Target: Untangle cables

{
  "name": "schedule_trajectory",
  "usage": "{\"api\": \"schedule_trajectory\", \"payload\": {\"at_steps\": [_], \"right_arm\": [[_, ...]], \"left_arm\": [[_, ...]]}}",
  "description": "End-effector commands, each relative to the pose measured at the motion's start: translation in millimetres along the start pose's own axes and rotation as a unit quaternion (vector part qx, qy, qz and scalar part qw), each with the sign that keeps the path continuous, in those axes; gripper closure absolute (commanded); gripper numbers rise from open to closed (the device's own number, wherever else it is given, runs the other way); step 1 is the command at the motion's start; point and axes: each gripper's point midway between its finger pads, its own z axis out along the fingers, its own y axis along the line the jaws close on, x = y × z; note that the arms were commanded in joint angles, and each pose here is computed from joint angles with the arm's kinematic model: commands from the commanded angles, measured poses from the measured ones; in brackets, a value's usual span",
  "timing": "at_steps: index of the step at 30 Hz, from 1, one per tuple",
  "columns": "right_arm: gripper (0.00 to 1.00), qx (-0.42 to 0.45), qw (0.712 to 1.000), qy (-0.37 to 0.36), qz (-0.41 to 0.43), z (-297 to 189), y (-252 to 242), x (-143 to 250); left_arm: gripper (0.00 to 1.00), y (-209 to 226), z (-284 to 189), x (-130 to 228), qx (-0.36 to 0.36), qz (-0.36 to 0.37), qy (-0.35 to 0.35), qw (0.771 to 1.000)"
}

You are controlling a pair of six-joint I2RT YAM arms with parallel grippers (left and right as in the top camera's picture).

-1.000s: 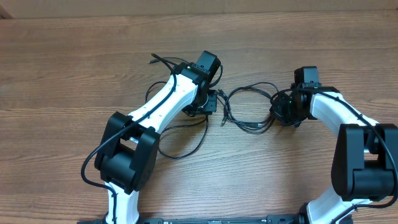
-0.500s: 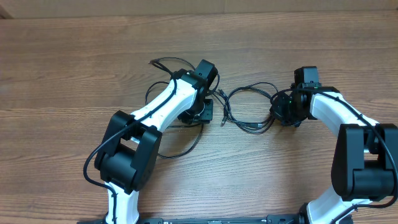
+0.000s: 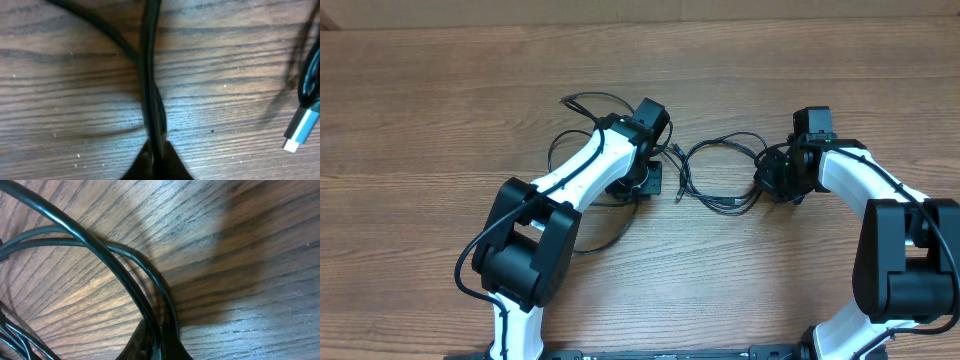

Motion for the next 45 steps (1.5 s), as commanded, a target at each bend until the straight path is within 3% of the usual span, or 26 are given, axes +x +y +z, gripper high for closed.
{"api": "schedule_trajectory", "payload": {"at_steps": [1,7,14,22,28,37,45], "right_arm": [[0.93,0.004,1.0,-0.006,0.001,0,-3,-3],[0.94,0.004,1.0,-0.006,0.001,0,-4,-3],[0.94,0.004,1.0,-0.006,0.001,0,-4,-3],[0.94,0.003,1.0,-0.007,0.0,0,-3,-4],[0.94,0.001,1.0,-0.01,0.0,0,-2,-5],[0.94,0.001,1.0,-0.01,0.0,0,-2,-5],[0.94,0.001,1.0,-0.01,0.0,0,-2,-5]], "left_arm": [[0.96,5,0,0,-0.007,0.018,0.005,1.0],[0.96,10,-41,-23,-0.001,0.029,-0.015,0.999],[0.96,18,-131,-65,0.024,0.014,-0.111,0.993],[0.96,51,-242,-86,0.014,-0.022,-0.26,0.965],[0.96,61,-289,-82,0.023,-0.033,-0.324,0.945],[0.96,90,-278,-78,-0.052,-0.074,-0.311,0.946],[0.96,107,-207,-60,-0.11,-0.086,-0.181,0.974]]}}
